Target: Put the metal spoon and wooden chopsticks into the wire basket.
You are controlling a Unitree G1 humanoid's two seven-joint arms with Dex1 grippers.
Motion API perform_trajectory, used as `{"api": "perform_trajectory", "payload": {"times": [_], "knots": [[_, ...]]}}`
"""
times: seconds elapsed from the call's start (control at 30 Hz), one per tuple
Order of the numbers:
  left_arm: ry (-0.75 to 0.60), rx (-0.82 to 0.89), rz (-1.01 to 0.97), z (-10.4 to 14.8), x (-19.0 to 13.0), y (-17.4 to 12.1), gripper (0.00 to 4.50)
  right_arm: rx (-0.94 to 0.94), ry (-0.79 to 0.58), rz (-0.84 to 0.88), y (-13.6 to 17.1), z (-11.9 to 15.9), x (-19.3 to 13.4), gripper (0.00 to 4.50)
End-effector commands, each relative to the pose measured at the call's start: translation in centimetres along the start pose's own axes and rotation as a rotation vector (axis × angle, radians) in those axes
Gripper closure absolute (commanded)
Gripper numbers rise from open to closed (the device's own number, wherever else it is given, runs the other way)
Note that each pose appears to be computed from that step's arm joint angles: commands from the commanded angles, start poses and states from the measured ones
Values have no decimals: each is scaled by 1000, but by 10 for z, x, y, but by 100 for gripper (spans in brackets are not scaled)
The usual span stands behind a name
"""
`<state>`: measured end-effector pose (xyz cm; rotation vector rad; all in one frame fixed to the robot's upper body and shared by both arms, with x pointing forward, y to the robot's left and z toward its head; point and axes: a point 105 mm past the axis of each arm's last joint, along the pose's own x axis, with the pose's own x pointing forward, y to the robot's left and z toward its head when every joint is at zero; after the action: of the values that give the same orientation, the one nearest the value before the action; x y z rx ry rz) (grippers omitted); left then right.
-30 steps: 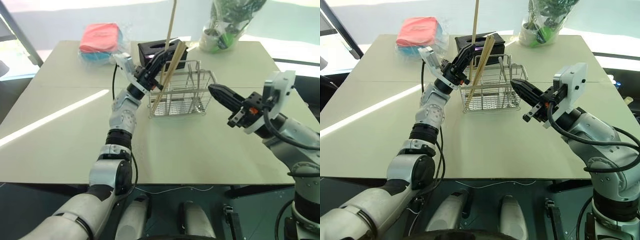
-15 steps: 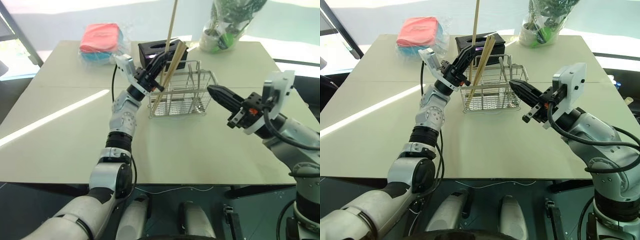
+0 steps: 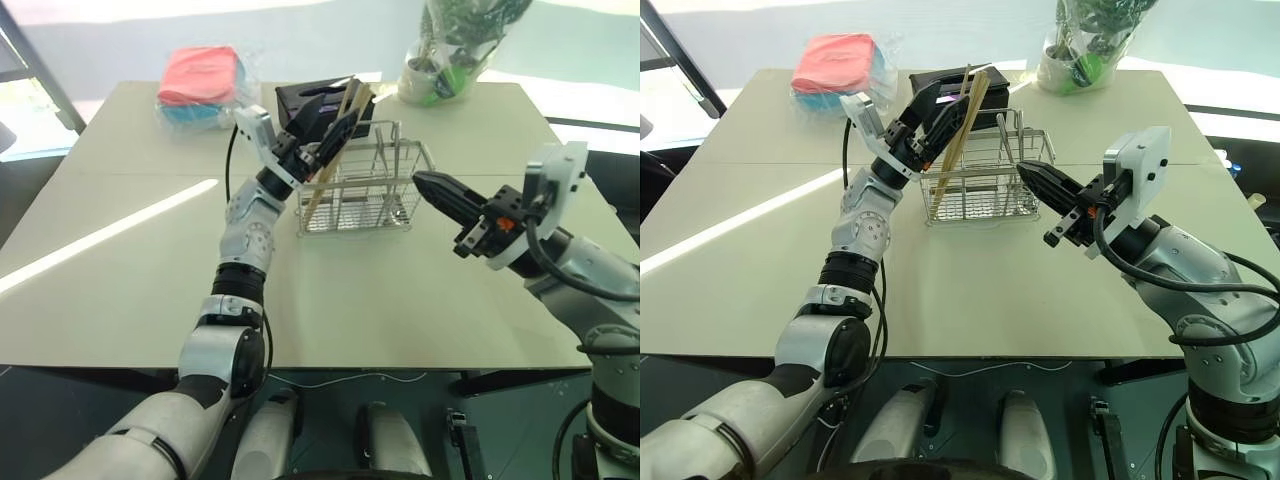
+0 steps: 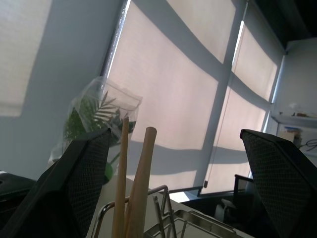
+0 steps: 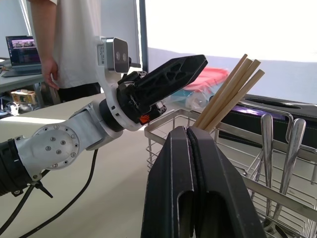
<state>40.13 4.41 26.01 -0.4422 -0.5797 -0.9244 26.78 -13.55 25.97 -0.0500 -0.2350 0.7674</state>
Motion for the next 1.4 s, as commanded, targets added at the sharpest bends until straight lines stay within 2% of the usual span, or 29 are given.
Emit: {"api": "perform_trajectory", "payload": {"times": [0.03, 0.1, 0.17, 0.3, 0.4, 0.47, 0.53, 0.67, 0.73, 0.8, 0.9, 1.0, 1.17, 1.4], "knots": [[-143, 49, -14, 53, 20, -4, 10, -39, -24, 7, 2, 9, -2, 450], [-179, 83, 5, 78, 22, -1, 10, -39, -14, 5, 0, 7, -3, 450], [-166, 132, 19, 92, 20, 2, 10, -37, -2, 1, -3, 3, -5, 450], [-117, 244, 74, 105, 7, 10, 10, -44, 23, -12, -10, -5, -6, 450], [-43, 321, 156, 104, -17, 23, 10, -59, 25, -48, -20, -11, -6, 450], [-6, 359, 223, 102, -38, 31, 64, -71, 19, -77, -27, -15, -5, 450], [25, 388, 305, 101, -58, 40, 141, -91, 2, -132, -38, -18, -4, 450], [61, 450, 427, 99, -87, 50, 361, -166, -4, -269, -64, -30, -4, 450], [73, 472, 474, 99, -96, 54, 445, -194, -5, -301, -70, -35, -5, 450], [101, 503, 573, 96, -115, 62, 445, -194, -29, -368, -80, -38, -7, 450], [197, 581, 761, 83, -164, 71, 445, -192, -33, -485, -96, -56, -14, 450], [262, 630, 877, 72, -192, 73, 445, -193, -24, -524, -99, -71, -17, 450], [306, 627, 953, 55, -218, 72, 445, -164, -4, -576, -101, -95, -23, 450], [321, 610, 974, 44, -232, 69, 445, -146, 21, -628, -99, -115, -33, 450]]}}
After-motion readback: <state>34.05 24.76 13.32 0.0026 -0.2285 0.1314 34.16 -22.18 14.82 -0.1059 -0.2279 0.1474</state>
